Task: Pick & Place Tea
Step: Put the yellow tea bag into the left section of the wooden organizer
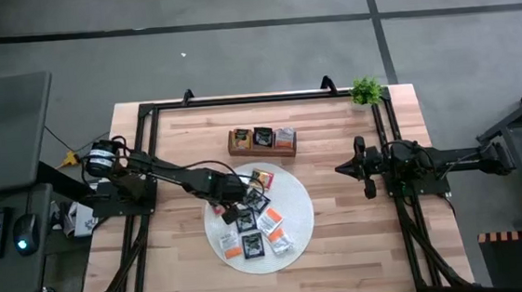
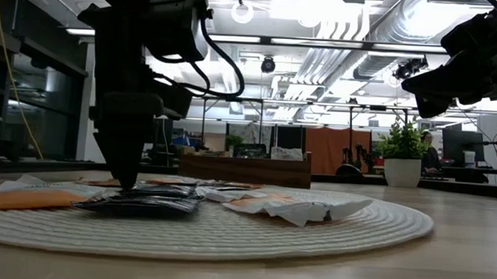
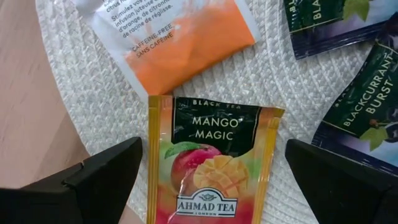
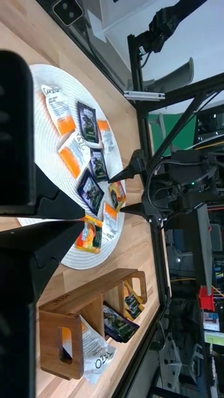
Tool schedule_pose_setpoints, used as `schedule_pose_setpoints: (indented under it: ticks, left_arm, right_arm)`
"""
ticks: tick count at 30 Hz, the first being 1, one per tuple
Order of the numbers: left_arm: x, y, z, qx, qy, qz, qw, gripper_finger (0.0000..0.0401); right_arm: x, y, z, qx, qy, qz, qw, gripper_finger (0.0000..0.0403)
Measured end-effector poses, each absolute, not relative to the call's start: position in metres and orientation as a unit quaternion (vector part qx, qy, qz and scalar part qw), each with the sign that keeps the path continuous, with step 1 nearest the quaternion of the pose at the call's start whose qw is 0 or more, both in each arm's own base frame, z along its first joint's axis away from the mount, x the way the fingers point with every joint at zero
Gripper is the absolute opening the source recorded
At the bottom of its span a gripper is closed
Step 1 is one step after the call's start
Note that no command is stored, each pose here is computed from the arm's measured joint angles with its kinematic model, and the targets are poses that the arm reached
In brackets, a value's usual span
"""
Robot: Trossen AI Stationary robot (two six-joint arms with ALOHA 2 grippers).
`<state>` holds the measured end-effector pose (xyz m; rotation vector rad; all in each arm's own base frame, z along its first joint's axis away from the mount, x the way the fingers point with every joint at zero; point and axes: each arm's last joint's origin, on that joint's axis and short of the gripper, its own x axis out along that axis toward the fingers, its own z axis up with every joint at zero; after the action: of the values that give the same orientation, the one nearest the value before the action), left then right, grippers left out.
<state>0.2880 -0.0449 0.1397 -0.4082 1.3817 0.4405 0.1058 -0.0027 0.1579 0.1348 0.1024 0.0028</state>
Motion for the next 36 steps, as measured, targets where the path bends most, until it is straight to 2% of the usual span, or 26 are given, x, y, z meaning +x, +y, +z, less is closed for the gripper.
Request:
schedule_pose_setpoints:
  ticks: [6,17,22,36]
  left_arm:
    - [0.2878,-0.0449,0.1388,-0.185,0.629,0.2,0.728,0.0383]
    - [0.2868,-0.045,0.1381,-0.183,0.633,0.202,0.725,0.0243]
    - [0.2849,-0.0446,0.1378,-0.181,0.64,0.204,0.718,0.0197]
    - [0.2814,-0.0445,0.1375,-0.178,0.655,0.2,0.706,0.0133]
  right_arm:
    - [0.1058,-0.0027,0.1579,0.067,0.051,0.002,0.996,0.0012]
    - [0.1058,-0.0027,0.1579,0.067,0.051,0.001,0.996,0.0012]
    - [0.1057,-0.0027,0.158,0.067,0.051,0.001,0.996,0.0012]
    - [0.1058,-0.0027,0.1579,0.067,0.051,0.001,0.996,0.0012]
